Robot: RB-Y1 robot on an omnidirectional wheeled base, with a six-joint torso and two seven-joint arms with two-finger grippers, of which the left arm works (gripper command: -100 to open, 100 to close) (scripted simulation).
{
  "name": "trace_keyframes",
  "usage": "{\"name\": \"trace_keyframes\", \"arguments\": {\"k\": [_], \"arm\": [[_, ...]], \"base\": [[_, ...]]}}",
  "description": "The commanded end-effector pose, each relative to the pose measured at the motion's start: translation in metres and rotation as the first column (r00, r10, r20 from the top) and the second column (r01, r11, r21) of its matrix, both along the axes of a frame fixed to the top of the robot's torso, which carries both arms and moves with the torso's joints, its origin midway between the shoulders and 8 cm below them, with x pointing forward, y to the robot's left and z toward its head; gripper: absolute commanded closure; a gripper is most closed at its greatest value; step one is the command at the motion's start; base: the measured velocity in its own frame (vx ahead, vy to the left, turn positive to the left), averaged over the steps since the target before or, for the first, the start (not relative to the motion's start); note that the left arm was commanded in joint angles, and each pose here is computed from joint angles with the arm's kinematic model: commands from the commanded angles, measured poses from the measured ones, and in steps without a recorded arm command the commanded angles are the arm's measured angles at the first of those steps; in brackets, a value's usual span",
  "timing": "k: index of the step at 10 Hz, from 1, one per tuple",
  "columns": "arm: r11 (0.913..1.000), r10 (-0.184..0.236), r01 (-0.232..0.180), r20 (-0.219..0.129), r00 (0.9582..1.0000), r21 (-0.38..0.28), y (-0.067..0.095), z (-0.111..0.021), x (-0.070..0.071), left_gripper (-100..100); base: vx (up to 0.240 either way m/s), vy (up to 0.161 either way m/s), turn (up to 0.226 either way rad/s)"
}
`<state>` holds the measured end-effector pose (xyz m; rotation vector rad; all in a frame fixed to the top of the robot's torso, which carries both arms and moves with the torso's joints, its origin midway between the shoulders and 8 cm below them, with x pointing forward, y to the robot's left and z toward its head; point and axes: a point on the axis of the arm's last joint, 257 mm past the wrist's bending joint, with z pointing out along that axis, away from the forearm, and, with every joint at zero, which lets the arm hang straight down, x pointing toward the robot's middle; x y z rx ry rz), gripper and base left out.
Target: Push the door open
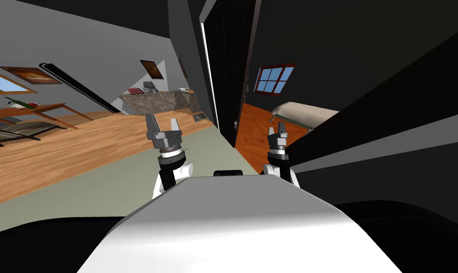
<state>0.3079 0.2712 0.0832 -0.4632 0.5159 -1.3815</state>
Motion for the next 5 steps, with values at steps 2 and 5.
{"name": "trace_keyframes", "arguments": {"k": [2, 5], "arm": [[0.9999, -0.014, 0.014, -0.024, 0.9996, -0.004, -0.003, -0.011, 0.009, -100], [0.9988, -0.047, 0.046, -0.083, 0.9955, -0.015, -0.011, -0.04, 0.031, -100]], "base": [[0.075, 0.01, -0.071], [0.144, 0.038, -0.103]]}}
